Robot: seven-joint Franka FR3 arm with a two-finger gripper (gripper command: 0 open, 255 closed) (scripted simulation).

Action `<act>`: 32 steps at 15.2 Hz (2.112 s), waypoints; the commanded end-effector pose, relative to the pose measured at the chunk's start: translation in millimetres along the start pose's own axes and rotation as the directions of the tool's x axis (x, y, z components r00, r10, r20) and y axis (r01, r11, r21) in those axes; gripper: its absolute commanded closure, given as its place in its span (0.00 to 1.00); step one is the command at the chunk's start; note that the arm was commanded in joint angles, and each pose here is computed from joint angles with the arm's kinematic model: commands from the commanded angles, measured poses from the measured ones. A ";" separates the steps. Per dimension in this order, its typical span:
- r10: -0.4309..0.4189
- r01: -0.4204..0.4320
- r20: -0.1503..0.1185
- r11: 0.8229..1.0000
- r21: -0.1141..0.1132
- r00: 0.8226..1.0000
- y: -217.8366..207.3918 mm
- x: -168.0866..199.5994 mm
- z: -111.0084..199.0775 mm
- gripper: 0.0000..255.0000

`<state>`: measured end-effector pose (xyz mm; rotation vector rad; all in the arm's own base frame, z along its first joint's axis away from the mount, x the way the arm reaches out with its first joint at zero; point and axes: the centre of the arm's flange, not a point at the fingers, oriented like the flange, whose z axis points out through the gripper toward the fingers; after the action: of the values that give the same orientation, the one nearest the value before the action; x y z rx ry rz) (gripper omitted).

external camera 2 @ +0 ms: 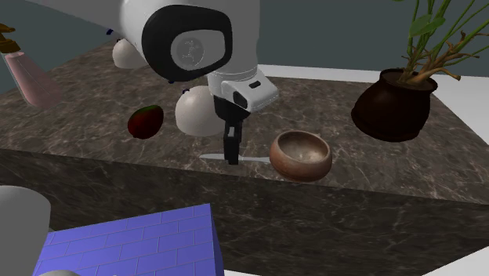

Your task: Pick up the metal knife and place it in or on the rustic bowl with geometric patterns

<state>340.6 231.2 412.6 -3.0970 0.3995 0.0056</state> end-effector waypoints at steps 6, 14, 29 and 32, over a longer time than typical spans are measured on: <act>0.025 -0.025 -0.012 1.000 -0.001 1.000 -44.6 -1.6 43.9 0.00; 0.025 -0.025 -0.012 1.000 -0.001 1.000 -44.5 -1.2 73.3 0.00; 0.025 -0.025 -0.012 1.000 -0.001 1.000 -44.5 -1.2 73.3 1.00; 0.025 -0.025 -0.012 1.000 -0.001 1.000 -44.8 -1.3 57.5 1.00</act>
<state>351.1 276.4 350.6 -3.0949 0.4382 -0.0124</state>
